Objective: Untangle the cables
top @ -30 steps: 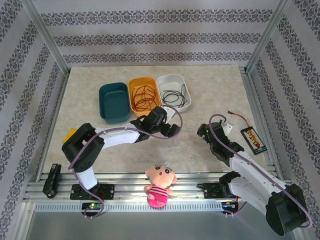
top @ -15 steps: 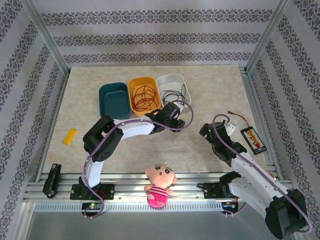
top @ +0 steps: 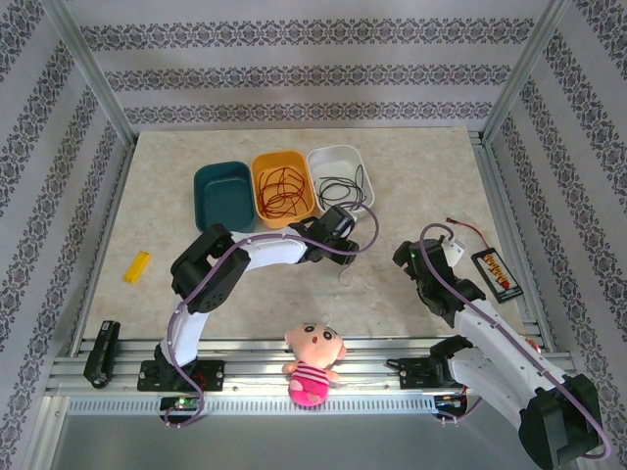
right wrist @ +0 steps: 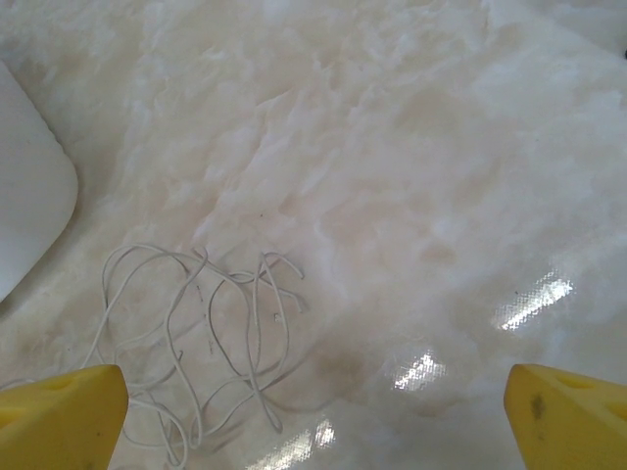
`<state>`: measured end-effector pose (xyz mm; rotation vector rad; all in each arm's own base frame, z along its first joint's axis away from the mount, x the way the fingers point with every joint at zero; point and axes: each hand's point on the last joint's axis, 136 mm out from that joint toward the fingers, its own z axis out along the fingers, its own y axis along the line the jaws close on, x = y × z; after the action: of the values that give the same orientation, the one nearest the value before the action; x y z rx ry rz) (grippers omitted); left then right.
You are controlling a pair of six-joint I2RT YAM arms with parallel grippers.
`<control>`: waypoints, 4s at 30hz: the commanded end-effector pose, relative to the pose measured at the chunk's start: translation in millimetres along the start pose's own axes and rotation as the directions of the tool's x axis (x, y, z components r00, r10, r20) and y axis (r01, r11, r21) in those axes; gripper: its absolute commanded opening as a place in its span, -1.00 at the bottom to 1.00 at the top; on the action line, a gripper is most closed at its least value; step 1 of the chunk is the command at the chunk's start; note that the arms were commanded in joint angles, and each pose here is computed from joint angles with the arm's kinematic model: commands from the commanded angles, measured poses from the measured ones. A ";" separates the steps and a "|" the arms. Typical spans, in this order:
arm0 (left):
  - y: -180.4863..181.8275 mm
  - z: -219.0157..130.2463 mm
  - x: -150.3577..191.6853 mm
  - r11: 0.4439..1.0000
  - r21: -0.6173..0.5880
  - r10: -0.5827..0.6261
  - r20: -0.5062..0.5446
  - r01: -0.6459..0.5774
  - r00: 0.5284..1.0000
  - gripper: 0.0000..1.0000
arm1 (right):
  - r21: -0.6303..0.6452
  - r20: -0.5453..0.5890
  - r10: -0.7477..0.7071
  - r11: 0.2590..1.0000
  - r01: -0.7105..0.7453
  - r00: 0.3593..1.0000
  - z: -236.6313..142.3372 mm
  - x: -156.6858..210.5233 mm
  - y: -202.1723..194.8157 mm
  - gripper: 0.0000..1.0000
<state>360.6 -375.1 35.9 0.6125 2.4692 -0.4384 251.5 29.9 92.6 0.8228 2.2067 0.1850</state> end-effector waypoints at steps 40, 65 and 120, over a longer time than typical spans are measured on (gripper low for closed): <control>-2.0 -72.4 -26.8 0.996 0.015 0.086 0.273 -0.093 0.958 -1.00 | -0.006 -0.044 0.009 1.000 -0.009 0.999 13.4 9.9 3.9 0.97; 10.0 -137.8 -44.8 0.991 -0.060 0.133 0.420 -0.119 0.897 -1.00 | -0.265 -0.255 -0.241 0.949 0.172 0.936 12.4 31.0 119.7 0.90; -7.0 -132.3 -40.3 0.987 0.046 0.114 0.454 -0.151 0.883 -1.00 | -0.137 -0.387 -0.007 0.989 -0.050 0.922 78.1 44.8 123.3 -0.17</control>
<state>332.2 -332.0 154.7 0.6243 2.0063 -0.5236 339.2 150.9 56.7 0.7294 2.5516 0.5671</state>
